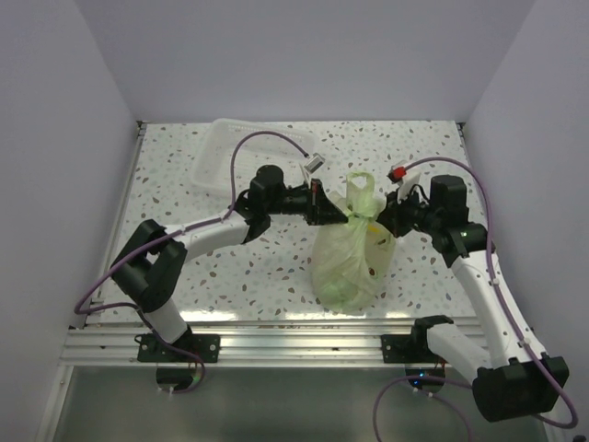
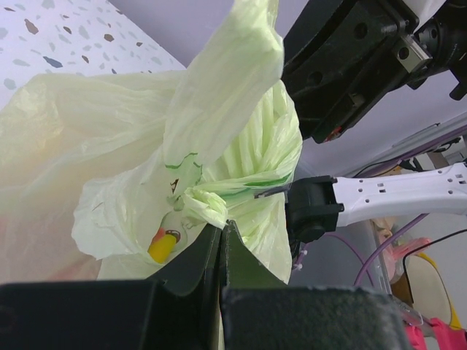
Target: Place the fake fruits into the plastic bag and tie a complex knot
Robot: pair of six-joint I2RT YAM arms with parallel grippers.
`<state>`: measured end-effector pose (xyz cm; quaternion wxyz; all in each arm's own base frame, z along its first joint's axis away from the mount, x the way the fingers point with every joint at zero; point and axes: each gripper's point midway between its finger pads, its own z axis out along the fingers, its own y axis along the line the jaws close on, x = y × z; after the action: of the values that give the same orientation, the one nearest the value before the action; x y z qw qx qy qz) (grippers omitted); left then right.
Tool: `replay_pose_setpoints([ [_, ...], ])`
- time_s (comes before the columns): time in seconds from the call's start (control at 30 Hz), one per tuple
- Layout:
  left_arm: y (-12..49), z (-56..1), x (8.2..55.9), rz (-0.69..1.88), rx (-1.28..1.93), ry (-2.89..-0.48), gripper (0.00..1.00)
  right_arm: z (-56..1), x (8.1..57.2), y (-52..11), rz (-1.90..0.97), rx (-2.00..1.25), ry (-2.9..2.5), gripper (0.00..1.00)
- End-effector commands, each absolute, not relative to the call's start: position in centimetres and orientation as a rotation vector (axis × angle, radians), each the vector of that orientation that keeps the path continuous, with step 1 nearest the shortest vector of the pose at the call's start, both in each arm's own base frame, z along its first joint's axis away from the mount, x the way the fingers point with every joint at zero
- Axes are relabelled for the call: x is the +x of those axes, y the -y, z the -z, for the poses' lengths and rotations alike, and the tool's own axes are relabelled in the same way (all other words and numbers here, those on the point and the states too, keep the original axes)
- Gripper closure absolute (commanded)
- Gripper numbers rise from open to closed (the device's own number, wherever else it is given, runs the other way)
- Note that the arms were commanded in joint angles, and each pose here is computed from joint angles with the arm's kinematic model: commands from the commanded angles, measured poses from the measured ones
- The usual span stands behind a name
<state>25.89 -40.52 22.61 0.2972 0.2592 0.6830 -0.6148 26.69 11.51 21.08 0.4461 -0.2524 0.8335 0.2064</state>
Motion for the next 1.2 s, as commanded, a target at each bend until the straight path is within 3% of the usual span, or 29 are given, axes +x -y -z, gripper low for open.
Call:
replay_pose_setpoints([
  [0.0,41.2,-24.3,26.6,1.608,0.720,-1.740,1.00,-21.3,27.5,-12.4,-0.531,-0.610,-2.031,1.00],
  [0.33,41.8,-23.3,27.1,1.581,0.719,-1.782,1.00,-20.2,27.2,-14.5,-0.646,-0.588,-2.028,1.00],
  [0.57,42.0,-22.9,27.0,1.558,0.726,-1.797,1.00,-21.1,28.4,-15.0,-0.666,-0.545,-1.970,0.90],
  [0.77,42.4,-22.5,27.3,1.551,0.732,-1.798,1.00,-21.9,26.3,-16.9,-0.824,-0.653,-1.916,0.73],
  [1.17,44.6,-23.4,26.1,1.673,0.766,-1.697,1.00,-22.8,24.4,-18.2,-0.912,-0.766,-1.867,0.66],
])
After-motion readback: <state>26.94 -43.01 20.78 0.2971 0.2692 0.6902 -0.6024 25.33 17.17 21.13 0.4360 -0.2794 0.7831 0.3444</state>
